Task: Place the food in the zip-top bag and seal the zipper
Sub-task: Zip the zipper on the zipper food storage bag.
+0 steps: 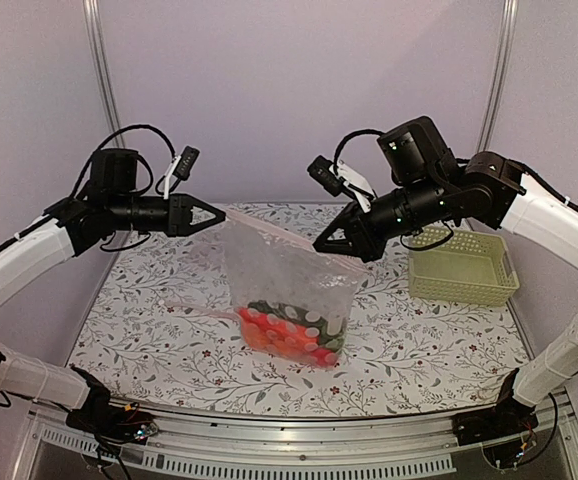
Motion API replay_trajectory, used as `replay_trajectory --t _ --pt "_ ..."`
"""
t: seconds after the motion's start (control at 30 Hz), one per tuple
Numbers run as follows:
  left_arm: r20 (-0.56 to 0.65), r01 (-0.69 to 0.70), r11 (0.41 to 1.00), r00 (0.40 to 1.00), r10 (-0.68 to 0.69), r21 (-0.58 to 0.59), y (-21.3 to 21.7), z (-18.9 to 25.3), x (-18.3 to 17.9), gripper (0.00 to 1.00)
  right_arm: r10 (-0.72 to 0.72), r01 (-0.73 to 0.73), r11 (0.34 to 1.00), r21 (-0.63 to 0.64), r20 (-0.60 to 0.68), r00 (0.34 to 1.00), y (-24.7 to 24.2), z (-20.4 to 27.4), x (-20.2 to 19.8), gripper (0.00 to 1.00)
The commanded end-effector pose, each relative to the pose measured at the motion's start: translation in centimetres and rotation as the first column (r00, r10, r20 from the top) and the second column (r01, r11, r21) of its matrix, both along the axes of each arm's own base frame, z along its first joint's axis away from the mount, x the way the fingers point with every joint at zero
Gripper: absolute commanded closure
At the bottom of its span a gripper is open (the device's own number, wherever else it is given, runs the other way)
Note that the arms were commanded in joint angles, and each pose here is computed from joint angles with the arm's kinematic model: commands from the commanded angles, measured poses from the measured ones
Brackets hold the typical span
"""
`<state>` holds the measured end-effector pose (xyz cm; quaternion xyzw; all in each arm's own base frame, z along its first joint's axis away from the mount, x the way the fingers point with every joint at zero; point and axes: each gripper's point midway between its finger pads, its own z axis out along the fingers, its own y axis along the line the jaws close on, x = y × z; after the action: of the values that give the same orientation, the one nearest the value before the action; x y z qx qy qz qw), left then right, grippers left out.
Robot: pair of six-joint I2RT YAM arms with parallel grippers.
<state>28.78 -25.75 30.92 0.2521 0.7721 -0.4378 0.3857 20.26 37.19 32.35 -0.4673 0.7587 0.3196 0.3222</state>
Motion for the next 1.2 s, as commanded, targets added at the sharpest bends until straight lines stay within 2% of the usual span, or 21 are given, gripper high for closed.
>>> replay_trajectory --t 0.0,1.17 --pt "0.033 -0.233 0.972 0.972 0.231 0.044 4.7 -0.3 3.7 1.00 -0.002 -0.007 0.995 -0.100 -0.092 0.996 -3.3 -1.4 -2.5 1.00" --pt "0.035 -0.339 0.940 0.941 0.337 0.035 8.9 -0.2 4.7 1.00 -0.010 0.001 0.995 -0.102 -0.089 0.996 -3.4 -1.3 -2.5 1.00"
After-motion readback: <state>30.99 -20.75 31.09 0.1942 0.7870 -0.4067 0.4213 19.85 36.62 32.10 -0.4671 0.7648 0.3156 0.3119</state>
